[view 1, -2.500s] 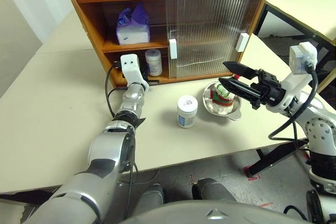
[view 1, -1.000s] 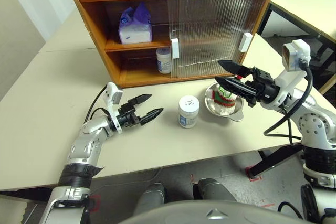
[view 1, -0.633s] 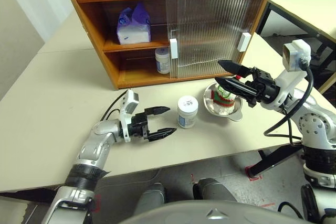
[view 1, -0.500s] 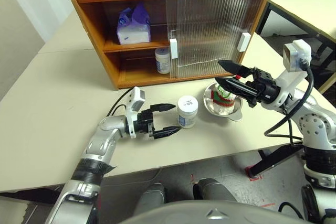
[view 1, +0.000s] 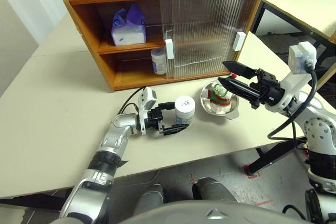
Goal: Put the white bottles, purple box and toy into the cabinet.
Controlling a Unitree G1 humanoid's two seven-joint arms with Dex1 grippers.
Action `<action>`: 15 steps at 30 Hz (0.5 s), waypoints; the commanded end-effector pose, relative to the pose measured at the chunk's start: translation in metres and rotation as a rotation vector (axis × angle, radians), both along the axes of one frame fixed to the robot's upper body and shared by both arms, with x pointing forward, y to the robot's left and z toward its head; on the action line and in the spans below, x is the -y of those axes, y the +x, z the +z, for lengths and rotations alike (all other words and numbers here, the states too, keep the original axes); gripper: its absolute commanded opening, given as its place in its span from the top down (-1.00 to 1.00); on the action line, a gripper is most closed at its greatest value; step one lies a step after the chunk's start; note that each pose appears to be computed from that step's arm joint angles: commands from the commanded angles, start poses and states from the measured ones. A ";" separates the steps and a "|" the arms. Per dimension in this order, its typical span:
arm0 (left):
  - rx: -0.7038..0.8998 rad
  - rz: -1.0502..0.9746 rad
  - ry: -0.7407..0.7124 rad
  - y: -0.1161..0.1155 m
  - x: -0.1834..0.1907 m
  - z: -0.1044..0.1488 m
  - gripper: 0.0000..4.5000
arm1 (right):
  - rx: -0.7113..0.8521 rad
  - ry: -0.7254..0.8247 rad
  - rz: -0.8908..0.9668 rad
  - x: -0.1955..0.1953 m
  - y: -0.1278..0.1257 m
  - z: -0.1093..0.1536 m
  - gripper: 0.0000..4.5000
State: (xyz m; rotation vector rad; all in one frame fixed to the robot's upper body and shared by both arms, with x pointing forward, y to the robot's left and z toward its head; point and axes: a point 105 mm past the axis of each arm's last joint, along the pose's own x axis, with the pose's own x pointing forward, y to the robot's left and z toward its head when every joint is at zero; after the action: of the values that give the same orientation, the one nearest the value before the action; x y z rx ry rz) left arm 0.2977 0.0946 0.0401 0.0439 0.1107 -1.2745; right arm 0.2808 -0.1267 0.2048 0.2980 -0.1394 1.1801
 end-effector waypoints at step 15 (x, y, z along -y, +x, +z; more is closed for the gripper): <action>0.004 0.407 -0.181 0.040 -0.044 0.027 -0.37 | 0.010 0.003 0.007 -0.002 -0.001 0.002 -1.00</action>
State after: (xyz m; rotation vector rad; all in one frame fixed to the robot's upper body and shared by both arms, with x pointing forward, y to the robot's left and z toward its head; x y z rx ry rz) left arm 0.3311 0.1283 0.0551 -0.0935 0.0426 -0.9527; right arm 0.2802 -0.1266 0.2059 0.2941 -0.1435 1.1761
